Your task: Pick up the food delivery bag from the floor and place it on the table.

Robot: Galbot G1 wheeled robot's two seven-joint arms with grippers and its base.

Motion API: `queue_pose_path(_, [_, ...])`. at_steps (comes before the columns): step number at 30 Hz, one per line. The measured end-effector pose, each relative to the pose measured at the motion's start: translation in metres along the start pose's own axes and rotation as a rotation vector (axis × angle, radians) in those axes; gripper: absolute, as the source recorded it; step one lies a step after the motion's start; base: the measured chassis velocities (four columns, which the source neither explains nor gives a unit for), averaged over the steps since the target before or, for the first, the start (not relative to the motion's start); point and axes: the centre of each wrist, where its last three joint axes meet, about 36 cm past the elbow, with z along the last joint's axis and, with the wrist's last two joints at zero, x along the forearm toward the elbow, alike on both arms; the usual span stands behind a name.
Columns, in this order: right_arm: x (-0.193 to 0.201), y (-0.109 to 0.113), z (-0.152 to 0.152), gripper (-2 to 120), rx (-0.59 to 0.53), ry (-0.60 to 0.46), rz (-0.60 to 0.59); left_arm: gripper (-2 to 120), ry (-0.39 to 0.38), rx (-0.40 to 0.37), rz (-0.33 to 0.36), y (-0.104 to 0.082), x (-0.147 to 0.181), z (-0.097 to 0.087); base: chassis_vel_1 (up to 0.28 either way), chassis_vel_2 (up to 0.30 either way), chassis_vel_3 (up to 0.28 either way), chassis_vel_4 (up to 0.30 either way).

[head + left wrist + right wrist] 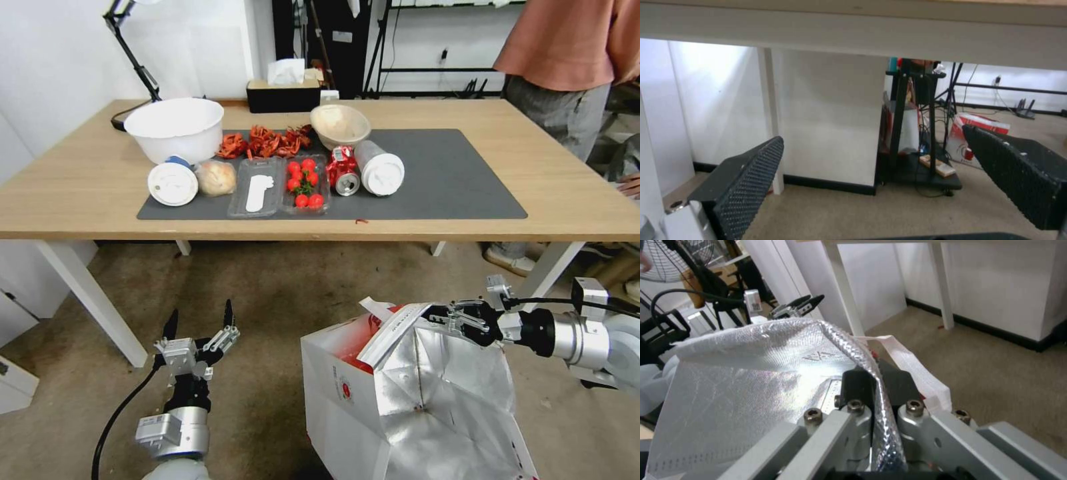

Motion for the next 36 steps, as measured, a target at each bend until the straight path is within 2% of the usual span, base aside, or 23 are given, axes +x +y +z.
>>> queue_pose_path(36, [-0.0030,0.0041,-0.0006,0,0.001,0.008,-0.017,100,-0.002,0.001,-0.013,-0.0004,-0.0015,-0.0003,0.000,0.000,0.000,0.000])
